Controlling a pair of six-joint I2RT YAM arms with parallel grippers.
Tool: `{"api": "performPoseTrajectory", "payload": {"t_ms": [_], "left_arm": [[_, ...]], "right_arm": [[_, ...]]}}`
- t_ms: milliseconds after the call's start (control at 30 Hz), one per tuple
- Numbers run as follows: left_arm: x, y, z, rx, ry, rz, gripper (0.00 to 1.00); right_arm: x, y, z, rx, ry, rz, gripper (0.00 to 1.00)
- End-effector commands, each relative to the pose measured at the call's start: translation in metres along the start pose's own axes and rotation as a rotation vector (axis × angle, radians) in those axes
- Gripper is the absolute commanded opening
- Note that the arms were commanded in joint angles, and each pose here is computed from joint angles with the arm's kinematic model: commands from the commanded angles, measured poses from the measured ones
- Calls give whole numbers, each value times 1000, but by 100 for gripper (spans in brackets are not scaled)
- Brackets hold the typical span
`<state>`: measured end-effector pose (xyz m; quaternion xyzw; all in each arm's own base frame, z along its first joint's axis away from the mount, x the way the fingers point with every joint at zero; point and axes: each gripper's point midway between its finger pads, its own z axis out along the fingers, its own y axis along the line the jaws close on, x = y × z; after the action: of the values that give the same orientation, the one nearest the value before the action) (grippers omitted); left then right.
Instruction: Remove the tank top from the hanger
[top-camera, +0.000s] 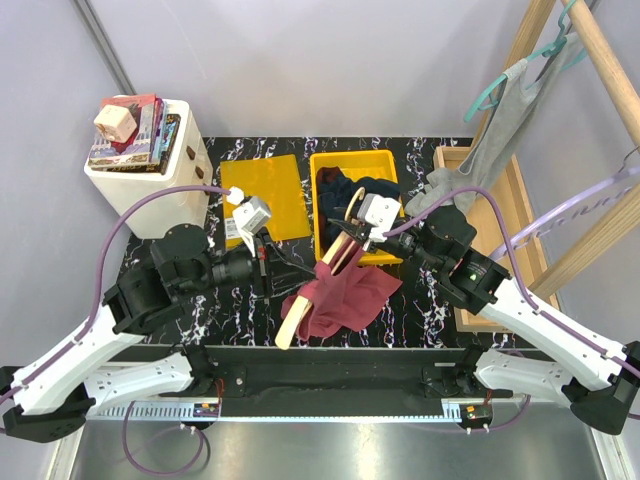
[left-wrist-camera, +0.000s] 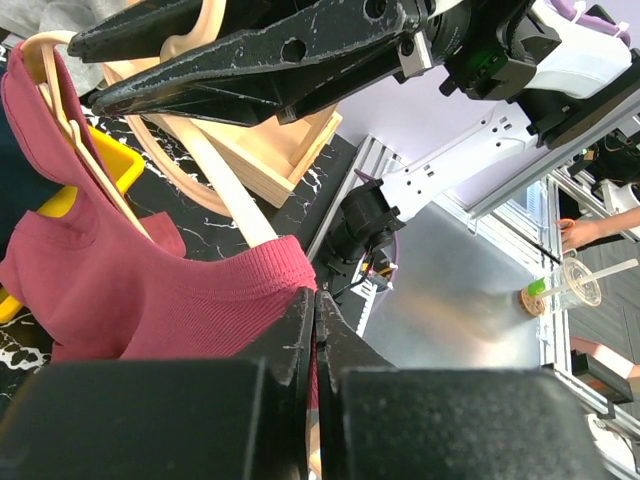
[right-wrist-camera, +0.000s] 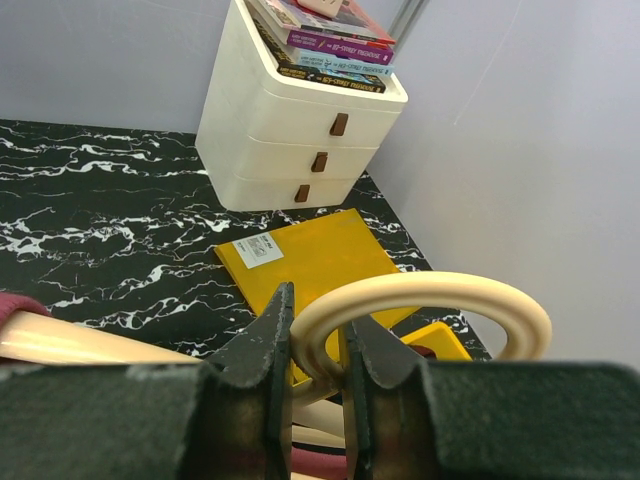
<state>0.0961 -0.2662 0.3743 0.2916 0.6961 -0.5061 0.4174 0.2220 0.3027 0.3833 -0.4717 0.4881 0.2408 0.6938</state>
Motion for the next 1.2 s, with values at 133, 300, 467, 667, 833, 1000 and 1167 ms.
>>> {"api": "performPoseTrajectory", "payload": {"t_ms": [133,300,467,667,833,1000,1167], "left_arm": [[-10,-15,-12,59,-58,8,51],[-9,-15,-23,52,-84,12,61],[4,-9,-19,40,-44,-9,58],[7,-2,-13,11,-27,-15,50],[6,1,-11,-5,-29,-9,35],[8,1,-11,-2,-21,-12,18],[7,2,-17,-16,-34,-8,0]], "right_arm": [[-24,-20,-1,91,-71,-25,0],[-24,-19,0,81,-72,-20,0],[-25,-17,0,73,-77,-19,0],[-28,-15,-2,65,-87,-19,0],[-28,-15,-2,63,-88,-18,0],[-27,-17,-2,77,-82,-19,0],[-22,-36,-1,181,-60,-1,0]]}}
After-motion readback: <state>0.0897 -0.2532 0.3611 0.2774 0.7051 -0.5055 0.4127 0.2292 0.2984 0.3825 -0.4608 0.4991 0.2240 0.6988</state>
